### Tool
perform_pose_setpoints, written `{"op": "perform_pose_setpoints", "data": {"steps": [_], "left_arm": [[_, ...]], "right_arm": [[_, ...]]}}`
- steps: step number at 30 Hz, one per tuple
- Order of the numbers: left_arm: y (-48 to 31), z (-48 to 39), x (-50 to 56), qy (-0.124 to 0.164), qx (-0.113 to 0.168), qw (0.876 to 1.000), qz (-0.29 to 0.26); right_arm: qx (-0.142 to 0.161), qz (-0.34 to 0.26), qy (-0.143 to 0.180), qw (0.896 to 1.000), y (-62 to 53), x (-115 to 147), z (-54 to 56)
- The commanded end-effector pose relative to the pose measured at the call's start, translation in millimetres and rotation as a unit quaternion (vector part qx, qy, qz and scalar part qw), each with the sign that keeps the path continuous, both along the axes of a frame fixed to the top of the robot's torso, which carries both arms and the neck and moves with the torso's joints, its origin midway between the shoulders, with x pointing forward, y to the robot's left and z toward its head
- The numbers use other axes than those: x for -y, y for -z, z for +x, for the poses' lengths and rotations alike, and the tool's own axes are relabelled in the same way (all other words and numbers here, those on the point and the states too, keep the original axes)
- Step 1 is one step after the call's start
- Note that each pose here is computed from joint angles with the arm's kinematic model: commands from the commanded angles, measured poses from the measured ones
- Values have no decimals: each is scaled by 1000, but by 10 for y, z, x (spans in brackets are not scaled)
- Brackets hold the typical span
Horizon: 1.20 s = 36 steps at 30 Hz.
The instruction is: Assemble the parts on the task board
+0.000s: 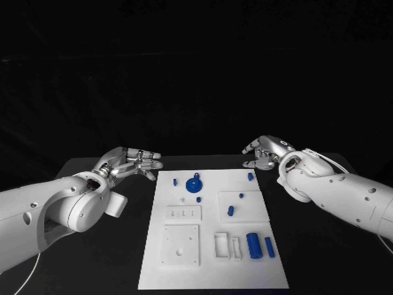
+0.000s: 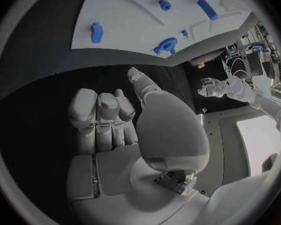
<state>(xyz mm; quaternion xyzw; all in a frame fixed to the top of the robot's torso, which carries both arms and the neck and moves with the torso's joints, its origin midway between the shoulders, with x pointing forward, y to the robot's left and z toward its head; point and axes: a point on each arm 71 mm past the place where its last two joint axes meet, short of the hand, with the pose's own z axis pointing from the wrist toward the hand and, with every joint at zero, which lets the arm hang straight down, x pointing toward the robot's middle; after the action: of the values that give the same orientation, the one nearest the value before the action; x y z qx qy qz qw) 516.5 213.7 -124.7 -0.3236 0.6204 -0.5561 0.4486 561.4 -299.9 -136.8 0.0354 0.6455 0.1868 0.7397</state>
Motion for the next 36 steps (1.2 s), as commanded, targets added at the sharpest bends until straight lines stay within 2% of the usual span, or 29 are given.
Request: {"op": "perform_pose_setpoints", "data": {"steps": [1, 5, 9, 17, 30, 36], "left_arm": [[-6, -10, 22, 14, -1, 1000, -7], [-9, -7, 23, 16, 1, 1000, -9], [-9, -2, 34, 20, 3, 1000, -10], [-7, 6, 61, 24, 5, 1000, -11], [9, 11, 72, 27, 6, 1000, -10], [18, 12, 78, 29, 4, 1000, -9]], "right_arm": [[-25, 41, -53, 997, 56, 82, -14], [-51, 72, -42, 995, 102, 268, -3], [-73, 76, -33, 994, 166, 405, 18], [-109, 75, -18, 991, 357, 517, 56], [-143, 76, -16, 987, 538, 533, 56], [-142, 81, -13, 986, 582, 485, 68]]}}
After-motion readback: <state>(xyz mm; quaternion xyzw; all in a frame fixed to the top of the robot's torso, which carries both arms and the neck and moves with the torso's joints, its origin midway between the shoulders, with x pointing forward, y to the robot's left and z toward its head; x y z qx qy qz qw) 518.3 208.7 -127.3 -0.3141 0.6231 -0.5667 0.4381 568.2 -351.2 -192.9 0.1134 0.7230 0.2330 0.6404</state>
